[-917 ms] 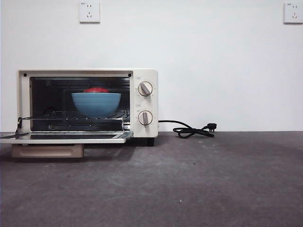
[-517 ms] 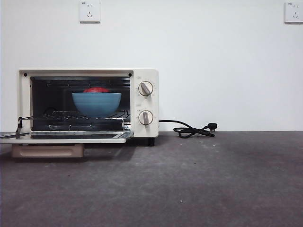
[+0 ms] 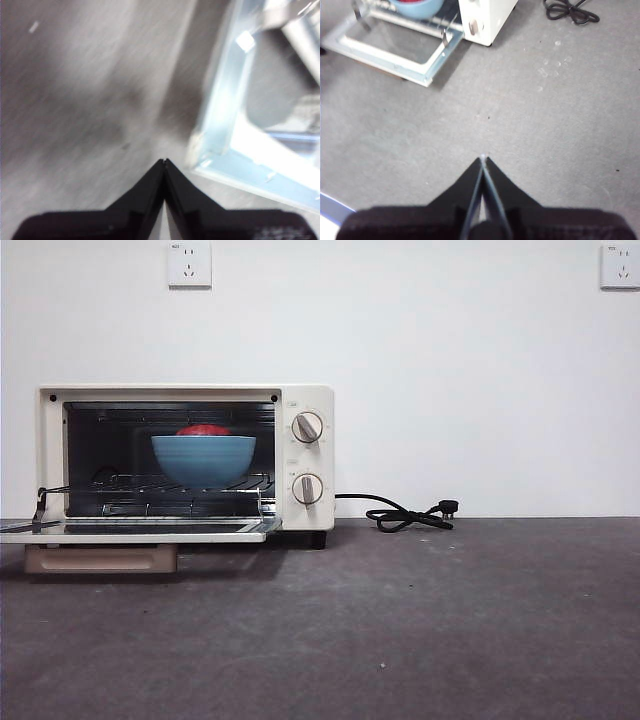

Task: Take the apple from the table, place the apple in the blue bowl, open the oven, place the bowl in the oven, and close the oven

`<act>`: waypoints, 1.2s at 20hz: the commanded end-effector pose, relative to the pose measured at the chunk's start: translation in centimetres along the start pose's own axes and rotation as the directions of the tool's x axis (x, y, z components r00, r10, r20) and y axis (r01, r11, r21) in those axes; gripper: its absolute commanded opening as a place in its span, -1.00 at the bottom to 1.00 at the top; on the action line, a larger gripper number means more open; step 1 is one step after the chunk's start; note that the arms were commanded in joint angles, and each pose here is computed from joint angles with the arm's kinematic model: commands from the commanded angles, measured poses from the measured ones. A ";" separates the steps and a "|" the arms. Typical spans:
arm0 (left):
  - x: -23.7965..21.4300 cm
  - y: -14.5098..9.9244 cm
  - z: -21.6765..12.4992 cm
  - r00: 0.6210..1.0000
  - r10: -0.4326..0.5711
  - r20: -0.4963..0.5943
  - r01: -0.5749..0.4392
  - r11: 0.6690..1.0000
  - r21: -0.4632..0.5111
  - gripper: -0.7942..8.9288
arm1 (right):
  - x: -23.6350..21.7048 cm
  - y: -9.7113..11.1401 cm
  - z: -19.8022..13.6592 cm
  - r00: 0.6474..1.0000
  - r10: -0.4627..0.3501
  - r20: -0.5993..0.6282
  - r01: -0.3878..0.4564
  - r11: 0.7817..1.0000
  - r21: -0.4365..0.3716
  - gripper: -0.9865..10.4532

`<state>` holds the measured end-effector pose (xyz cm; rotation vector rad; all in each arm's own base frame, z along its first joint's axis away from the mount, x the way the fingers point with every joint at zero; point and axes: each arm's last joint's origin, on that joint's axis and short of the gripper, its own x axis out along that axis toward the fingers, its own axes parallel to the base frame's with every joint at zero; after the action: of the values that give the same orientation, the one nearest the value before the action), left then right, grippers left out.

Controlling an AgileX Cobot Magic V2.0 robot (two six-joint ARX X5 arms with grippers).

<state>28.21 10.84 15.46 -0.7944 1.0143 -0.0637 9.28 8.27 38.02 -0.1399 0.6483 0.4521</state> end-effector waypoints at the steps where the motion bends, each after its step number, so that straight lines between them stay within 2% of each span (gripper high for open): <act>1: 0.4 0.2 0.0 1.000 -0.027 -0.003 0.027 0.998 -0.048 -0.85 | 0.2 0.0 -0.3 1.000 -0.004 -0.018 0.004 1.000 0.030 -0.83; 10: 1.1 -1.0 0.0 0.998 -0.062 -0.005 0.062 0.998 -0.017 -0.85 | 0.2 0.0 -0.3 1.000 -0.003 -0.015 0.004 1.000 0.031 -0.83; 18: 1.0 -1.7 0.6 0.979 -0.205 0.001 0.205 0.978 -0.048 -0.85 | 0.2 0.0 -0.2 1.000 -0.003 -0.013 0.003 0.999 0.032 -0.83; 24: -0.5 -3.7 3.3 0.962 -0.268 0.044 0.269 0.963 -0.008 -0.85 | 0.2 0.1 0.3 0.999 0.009 0.043 -0.011 0.999 0.046 -0.83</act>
<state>31.37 10.57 18.92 -0.9295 0.8609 -0.2402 9.50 8.49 38.33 -0.0907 0.6149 0.4509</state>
